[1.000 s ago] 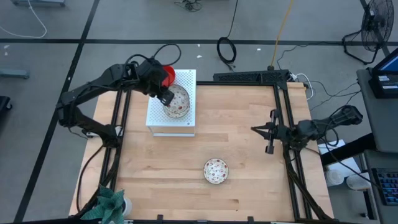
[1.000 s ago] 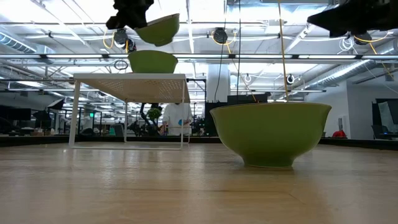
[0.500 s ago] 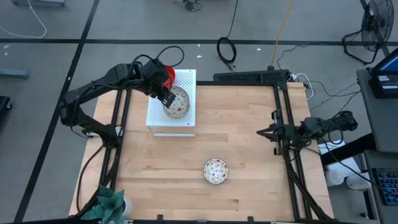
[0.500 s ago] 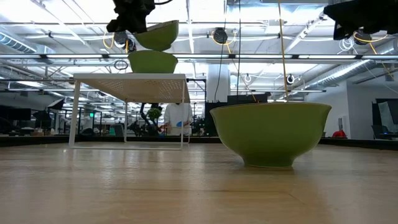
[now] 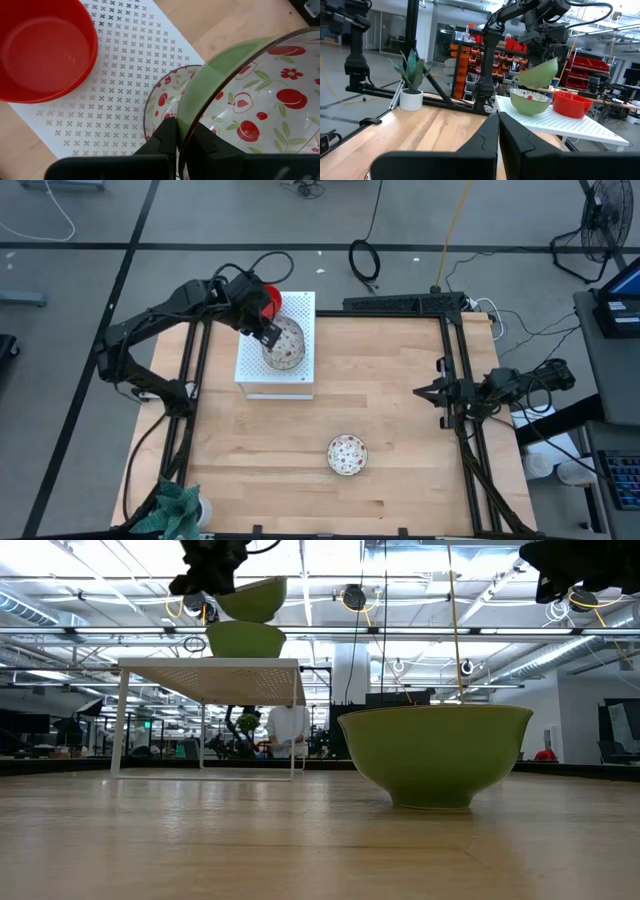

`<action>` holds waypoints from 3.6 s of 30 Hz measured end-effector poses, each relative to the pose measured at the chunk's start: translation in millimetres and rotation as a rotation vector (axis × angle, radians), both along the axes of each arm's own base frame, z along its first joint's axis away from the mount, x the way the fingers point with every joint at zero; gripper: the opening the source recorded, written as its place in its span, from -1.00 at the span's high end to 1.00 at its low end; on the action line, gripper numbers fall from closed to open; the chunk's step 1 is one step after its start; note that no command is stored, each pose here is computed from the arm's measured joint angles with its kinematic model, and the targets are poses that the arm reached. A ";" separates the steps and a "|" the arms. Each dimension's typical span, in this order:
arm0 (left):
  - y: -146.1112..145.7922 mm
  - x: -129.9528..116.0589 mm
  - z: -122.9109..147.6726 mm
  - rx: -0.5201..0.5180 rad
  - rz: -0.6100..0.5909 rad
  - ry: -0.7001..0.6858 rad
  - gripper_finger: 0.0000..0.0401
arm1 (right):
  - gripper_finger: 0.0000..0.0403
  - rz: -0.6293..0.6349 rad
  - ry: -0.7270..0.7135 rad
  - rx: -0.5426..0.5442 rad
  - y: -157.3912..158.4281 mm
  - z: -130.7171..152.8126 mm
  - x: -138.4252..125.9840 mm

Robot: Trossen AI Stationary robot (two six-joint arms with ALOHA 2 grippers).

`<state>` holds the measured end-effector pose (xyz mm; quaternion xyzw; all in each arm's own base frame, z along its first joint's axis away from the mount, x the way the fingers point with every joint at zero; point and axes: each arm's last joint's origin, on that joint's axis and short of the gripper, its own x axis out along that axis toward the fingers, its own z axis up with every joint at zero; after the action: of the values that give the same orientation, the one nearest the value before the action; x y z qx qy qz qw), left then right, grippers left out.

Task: Pick & Place Mini bowls
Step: Stack the bottom white patterned bowl on top of the white patterned bowl on the shelf

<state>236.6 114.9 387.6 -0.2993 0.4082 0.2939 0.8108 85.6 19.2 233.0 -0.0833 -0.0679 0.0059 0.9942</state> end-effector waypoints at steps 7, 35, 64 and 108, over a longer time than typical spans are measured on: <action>13.0 2.8 -8.9 -0.182 0.112 -0.032 0.94 | 1.00 0.000 0.001 0.006 0.0 -0.1 0.1; 29.6 -10.4 -28.0 -0.492 0.279 0.087 0.94 | 1.00 -0.001 0.001 0.006 0.0 -0.2 0.1; 39.7 11.1 -56.2 -0.591 0.239 0.193 0.85 | 1.00 -0.074 0.006 0.022 -2.1 -0.4 0.2; 44.5 -4.9 -40.9 -0.619 0.243 0.083 0.22 | 1.00 -0.073 0.006 0.022 -2.1 -0.4 0.2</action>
<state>231.7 159.4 346.8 -0.5656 0.4719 0.2626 0.6232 85.8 17.1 232.6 -0.0745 -0.0621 -0.0310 0.9948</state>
